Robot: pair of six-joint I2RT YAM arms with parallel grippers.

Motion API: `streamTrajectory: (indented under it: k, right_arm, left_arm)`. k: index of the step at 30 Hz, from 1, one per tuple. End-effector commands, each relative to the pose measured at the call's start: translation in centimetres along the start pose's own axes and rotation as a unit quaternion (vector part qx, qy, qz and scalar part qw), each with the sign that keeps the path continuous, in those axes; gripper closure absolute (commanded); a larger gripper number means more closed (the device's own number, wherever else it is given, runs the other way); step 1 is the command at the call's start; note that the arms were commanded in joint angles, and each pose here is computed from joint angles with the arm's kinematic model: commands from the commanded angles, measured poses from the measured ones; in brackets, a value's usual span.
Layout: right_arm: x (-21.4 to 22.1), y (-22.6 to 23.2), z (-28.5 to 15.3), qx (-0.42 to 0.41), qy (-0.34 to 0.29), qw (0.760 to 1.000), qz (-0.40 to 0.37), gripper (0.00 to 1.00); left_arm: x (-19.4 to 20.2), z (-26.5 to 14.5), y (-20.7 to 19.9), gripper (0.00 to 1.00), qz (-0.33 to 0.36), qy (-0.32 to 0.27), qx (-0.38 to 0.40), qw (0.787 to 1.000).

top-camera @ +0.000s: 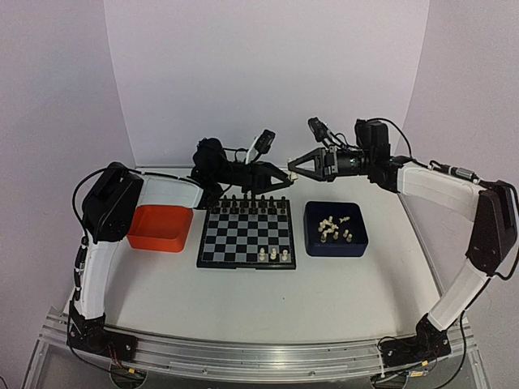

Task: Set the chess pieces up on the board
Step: Place the chess piece on the chessboard.

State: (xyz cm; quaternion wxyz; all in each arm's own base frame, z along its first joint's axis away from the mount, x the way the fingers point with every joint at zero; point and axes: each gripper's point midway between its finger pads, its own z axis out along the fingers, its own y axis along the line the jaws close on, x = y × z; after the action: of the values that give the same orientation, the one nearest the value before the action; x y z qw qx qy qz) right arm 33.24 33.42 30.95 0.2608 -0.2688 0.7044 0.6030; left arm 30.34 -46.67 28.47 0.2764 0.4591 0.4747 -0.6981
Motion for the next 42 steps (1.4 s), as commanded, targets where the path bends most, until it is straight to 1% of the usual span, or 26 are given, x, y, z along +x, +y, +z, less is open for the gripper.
streamTrajectory:
  k: [1,4,5,16,19,22,27,31,34,37,40,42]
  right_arm:
    - [-1.2,0.7,0.2,-0.010,-0.009,1.000,-0.028,1.00]
    - [-1.1,0.4,0.3,-0.004,-0.011,1.000,-0.028,1.00]
    - [-1.1,0.3,0.3,0.000,-0.013,1.000,-0.028,1.00]
    - [-0.7,-0.6,-0.7,0.045,-0.033,0.997,-0.047,1.00]
    - [-0.7,-1.2,-1.3,0.076,-0.044,0.995,-0.055,1.00]
    - [-0.8,-2.3,-2.5,0.125,-0.061,0.988,-0.066,1.00]
    - [-0.5,-3.8,-5.0,0.216,-0.080,0.969,-0.087,1.00]
    - [-0.2,-5.2,-7.4,0.296,-0.092,0.946,-0.099,1.00]
    - [0.1,-5.9,-8.9,0.339,-0.099,0.930,-0.102,1.00]
    - [0.4,-6.2,-9.8,0.364,-0.100,0.920,-0.104,1.00]
    - [0.7,-6.6,-10.7,0.388,-0.103,0.910,-0.105,1.00]
    - [0.9,-6.9,-11.3,0.405,-0.106,0.902,-0.105,1.00]
  left_arm:
    - [-1.3,0.2,-2.1,0.77,0.038,-0.001,0.020,0.999]
    - [-1.2,0.2,-2.1,0.97,0.037,0.000,0.020,0.999]
    - [-1.1,0.2,-2.1,1.00,0.037,0.000,0.020,0.999]
    - [-1.0,0.1,-0.3,1.00,0.019,-0.003,-0.026,0.999]
    - [-0.9,0.0,0.5,1.00,0.008,-0.003,-0.047,0.999]
    - [-0.6,0.0,1.2,1.00,-0.004,0.001,-0.064,0.998]
    - [-0.4,-0.1,3.1,1.00,-0.025,0.004,-0.110,0.994]
    - [-0.1,0.1,5.6,1.00,-0.055,0.017,-0.153,0.987]
    - [0.3,0.3,7.3,1.00,-0.075,0.023,-0.185,0.980]
    - [0.8,0.7,8.9,1.00,-0.085,0.032,-0.216,0.972]
    - [0.9,2.1,9.9,1.00,-0.077,0.042,-0.241,0.967]
    - [1.6,2.8,11.0,1.00,-0.073,0.055,-0.269,0.959]
